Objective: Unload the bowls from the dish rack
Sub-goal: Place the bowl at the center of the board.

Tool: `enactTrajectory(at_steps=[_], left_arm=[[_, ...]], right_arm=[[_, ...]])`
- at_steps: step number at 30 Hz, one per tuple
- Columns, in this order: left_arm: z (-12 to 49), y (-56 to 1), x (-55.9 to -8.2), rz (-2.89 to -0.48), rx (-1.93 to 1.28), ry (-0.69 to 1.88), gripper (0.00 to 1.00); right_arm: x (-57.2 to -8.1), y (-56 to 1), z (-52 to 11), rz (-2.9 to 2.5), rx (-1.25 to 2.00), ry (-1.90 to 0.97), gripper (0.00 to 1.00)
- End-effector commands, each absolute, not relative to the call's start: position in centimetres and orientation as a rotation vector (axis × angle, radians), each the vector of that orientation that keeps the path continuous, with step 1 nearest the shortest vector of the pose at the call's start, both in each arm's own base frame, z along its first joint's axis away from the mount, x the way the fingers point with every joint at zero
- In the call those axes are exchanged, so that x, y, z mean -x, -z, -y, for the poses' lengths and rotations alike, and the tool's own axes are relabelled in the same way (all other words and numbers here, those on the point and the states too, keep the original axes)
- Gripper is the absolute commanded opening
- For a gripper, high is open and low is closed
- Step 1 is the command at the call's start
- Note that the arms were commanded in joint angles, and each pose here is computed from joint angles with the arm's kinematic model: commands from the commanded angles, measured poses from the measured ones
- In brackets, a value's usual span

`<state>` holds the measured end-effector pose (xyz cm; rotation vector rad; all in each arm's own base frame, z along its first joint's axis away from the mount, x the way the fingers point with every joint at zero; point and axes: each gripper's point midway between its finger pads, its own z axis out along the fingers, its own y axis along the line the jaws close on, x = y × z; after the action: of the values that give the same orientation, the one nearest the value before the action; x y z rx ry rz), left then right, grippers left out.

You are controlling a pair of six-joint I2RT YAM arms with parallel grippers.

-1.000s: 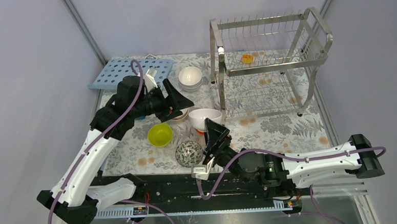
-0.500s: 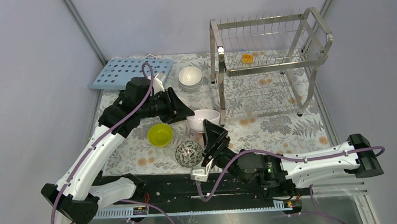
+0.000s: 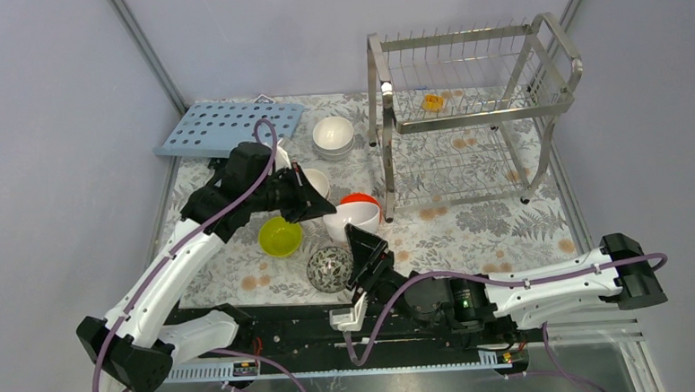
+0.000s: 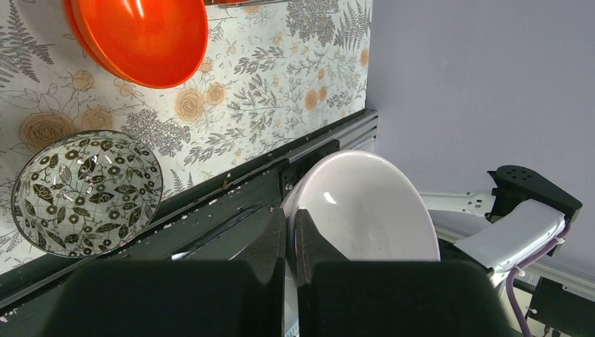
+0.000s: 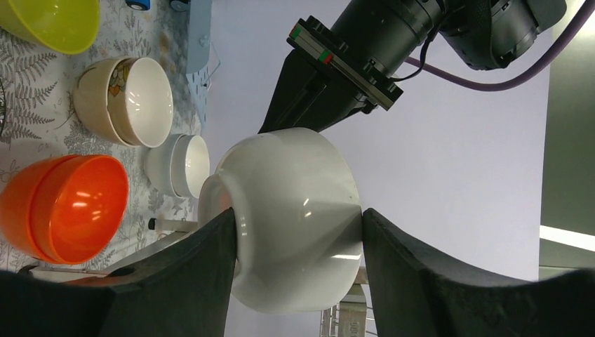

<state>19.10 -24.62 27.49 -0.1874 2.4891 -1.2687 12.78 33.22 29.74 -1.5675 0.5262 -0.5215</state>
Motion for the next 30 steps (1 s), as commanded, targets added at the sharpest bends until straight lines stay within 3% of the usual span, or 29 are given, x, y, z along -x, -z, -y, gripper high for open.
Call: enactTrajectory(at_steps=[1, 3, 6, 17, 24, 30], left_arm=[[25.8, -30.9, -17.3, -2.381, 0.04, 1.456, 0.0], [25.7, -31.7, -17.4, -2.337, 0.066, 1.471, 0.0], [25.5, -33.1, -17.8, -2.257, 0.116, 1.497, 0.0], [25.1, -35.6, -18.5, -2.12, 0.221, 1.56, 0.0], [25.2, -35.7, -18.4, -2.098, 0.235, 1.595, 0.0], [25.2, -35.6, -18.6, -2.086, 0.237, 1.591, 0.0]], right_arm=[[-12.9, -30.5, -33.3, -0.552, 1.531, 0.511, 0.02], [-12.8, -30.0, -33.5, -0.559, 1.548, 0.513, 0.08], [-12.7, -29.4, -33.7, -0.576, 1.566, 0.513, 0.26], [-12.5, -29.3, -34.0, -0.618, 1.56, 0.497, 0.73], [-12.5, -28.8, -34.3, -0.626, 1.565, 0.493, 0.99], [-12.6, -29.7, -34.2, -0.643, 1.52, 0.479, 1.0]])
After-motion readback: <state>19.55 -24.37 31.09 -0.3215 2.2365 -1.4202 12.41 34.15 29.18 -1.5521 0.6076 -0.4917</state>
